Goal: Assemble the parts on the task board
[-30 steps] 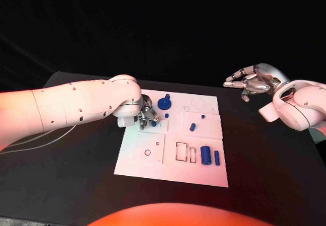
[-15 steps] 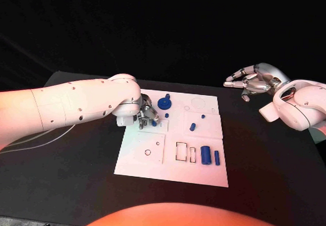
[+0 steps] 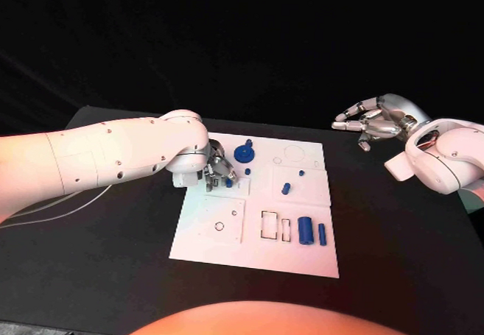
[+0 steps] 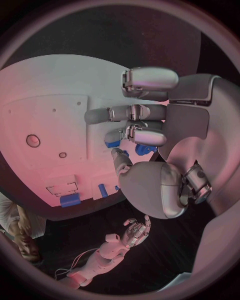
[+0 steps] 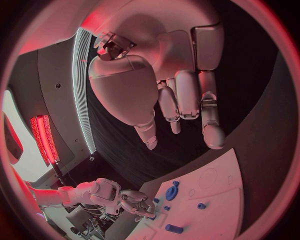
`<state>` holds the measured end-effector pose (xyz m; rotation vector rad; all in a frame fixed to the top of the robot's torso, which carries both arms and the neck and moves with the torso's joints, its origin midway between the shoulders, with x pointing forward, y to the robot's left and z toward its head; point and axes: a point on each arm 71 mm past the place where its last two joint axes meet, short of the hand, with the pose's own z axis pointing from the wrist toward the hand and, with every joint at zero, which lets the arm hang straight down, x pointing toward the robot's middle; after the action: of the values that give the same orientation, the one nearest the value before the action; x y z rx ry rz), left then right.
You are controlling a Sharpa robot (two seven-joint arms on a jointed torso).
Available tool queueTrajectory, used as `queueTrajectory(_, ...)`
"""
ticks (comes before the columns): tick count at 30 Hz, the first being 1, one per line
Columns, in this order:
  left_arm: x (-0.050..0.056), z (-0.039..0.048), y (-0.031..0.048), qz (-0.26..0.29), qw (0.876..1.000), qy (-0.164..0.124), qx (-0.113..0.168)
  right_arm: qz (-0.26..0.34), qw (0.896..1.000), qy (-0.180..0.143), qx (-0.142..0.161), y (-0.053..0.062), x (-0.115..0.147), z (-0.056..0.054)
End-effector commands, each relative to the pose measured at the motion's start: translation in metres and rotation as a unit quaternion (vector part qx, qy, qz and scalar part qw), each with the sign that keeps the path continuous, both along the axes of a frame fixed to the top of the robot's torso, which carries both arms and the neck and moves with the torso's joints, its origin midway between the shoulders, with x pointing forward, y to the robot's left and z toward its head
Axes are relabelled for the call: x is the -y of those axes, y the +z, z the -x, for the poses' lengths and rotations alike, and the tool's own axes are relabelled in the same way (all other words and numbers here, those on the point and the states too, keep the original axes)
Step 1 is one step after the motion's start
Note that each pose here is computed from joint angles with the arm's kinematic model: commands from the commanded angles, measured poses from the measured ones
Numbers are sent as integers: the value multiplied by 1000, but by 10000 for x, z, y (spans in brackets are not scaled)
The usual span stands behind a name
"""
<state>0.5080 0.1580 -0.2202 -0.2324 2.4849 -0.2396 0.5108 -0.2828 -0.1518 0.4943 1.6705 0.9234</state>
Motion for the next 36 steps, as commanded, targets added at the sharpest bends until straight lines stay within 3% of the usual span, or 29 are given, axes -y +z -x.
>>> queueTrajectory(1,-32,3,-5,-21,1000,13,-5,3,1000,5,1,-1,-4,1)
queueTrajectory(17,-62,20,-3,-20,1000,12,-9,3,1000,4,0,-9,1,-1)
queueTrajectory(20,-67,24,32,-20,1000,9,-5,3,1000,4,-1,-15,-1,-2)
queueTrajectory(25,-73,-1,163,-11,1000,7,8,4,1000,4,-2,-26,0,-5)
queueTrajectory(30,-109,-18,369,20,1000,9,10,4,1000,2,-2,-41,19,-13)
queueTrajectory(36,-269,-106,618,44,999,23,17,5,1000,0,-5,-72,28,-19)
